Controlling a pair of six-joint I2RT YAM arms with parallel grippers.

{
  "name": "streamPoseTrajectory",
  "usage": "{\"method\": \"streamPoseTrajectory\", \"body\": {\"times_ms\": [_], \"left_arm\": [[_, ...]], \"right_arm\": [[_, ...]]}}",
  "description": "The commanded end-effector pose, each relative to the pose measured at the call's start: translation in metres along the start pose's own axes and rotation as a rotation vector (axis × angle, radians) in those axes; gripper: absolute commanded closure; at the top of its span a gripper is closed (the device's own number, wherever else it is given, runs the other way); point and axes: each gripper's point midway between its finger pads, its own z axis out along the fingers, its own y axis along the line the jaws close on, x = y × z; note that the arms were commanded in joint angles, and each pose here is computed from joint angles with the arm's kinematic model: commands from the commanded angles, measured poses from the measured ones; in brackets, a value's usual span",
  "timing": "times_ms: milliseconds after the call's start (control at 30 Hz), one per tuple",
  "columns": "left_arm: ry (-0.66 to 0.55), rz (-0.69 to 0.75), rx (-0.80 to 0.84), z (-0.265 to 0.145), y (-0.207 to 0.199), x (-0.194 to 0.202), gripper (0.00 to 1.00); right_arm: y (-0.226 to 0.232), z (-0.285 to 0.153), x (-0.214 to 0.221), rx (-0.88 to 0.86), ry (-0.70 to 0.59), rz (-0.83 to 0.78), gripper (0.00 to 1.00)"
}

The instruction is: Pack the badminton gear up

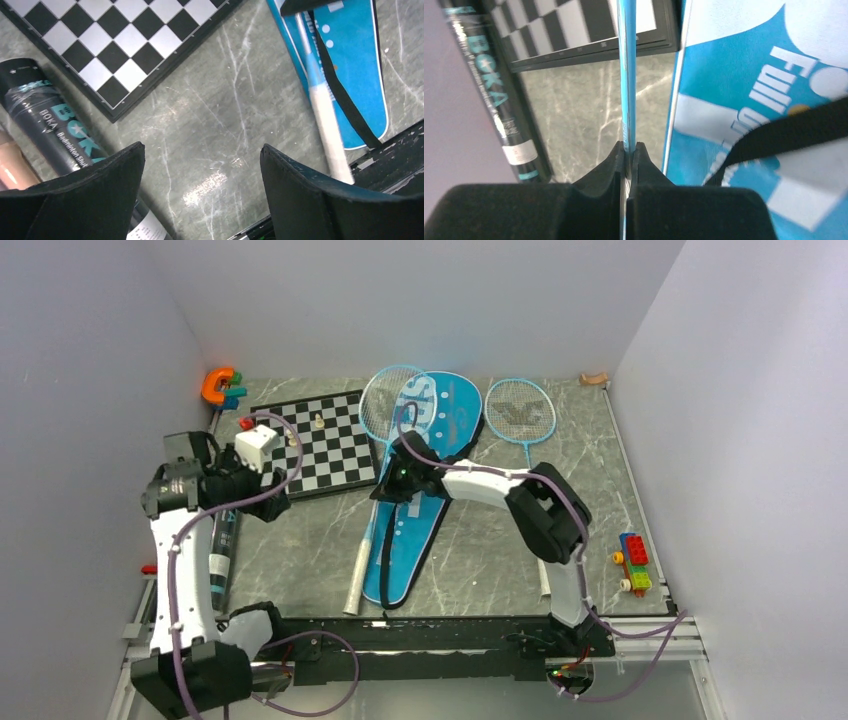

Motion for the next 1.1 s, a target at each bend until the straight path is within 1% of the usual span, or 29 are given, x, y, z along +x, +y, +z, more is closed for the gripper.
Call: {"method": "streamPoseTrajectory", "body": {"times_ms": [0,67,200,300,400,467,533,633,767,867,967,1067], "left_arm": [[-0.027,0.040,-0.048,0.012,-0.016,-0.003,0.11],[-0.005,0.071,-0.027,0.022,-0.027,0.001,0.10],[0.063,0.080,0.036,0.036,-0.044,0.008,0.10],[0.103,0.130,0.081,0.050,-0.063,0.007,0.10],[0.113,0.190,0.111,0.061,-0.086,-0.002,0.07],[0.119,0.241,0.149,0.070,-0.105,-0.011,0.04],[0.121,0.279,0.187,0.076,-0.122,-0.024,0.01],[0.139,0.312,0.230,0.090,-0.140,-0.045,0.01],[0.141,0.424,0.259,0.111,-0.168,-0.067,0.01],[0.130,0.465,0.313,0.127,-0.196,-0.080,0.01],[0.155,0.483,0.391,0.153,-0.226,-0.079,0.01],[0.202,0.460,0.444,0.181,-0.246,-0.071,0.01]], "right_arm": [[0.033,-0.058,-0.039,-0.088,-0.160,-0.076,1.00],[0.027,-0.071,-0.048,-0.083,-0.185,-0.066,1.00],[0.021,-0.104,-0.063,-0.086,-0.236,-0.062,1.00],[0.000,-0.132,-0.076,-0.032,-0.275,-0.028,1.00],[-0.046,-0.157,-0.087,0.066,-0.312,0.013,1.00],[-0.083,-0.173,-0.089,0.142,-0.328,0.045,1.00],[-0.113,-0.192,-0.091,0.207,-0.361,0.043,1.00],[-0.154,-0.211,-0.089,0.297,-0.378,0.058,1.00],[-0.183,-0.218,-0.083,0.359,-0.372,0.063,1.00],[-0.199,-0.218,-0.085,0.405,-0.381,0.074,1.00],[-0.207,-0.213,-0.087,0.416,-0.375,0.076,1.00],[-0.214,-0.207,-0.087,0.439,-0.361,0.072,1.00]]}}
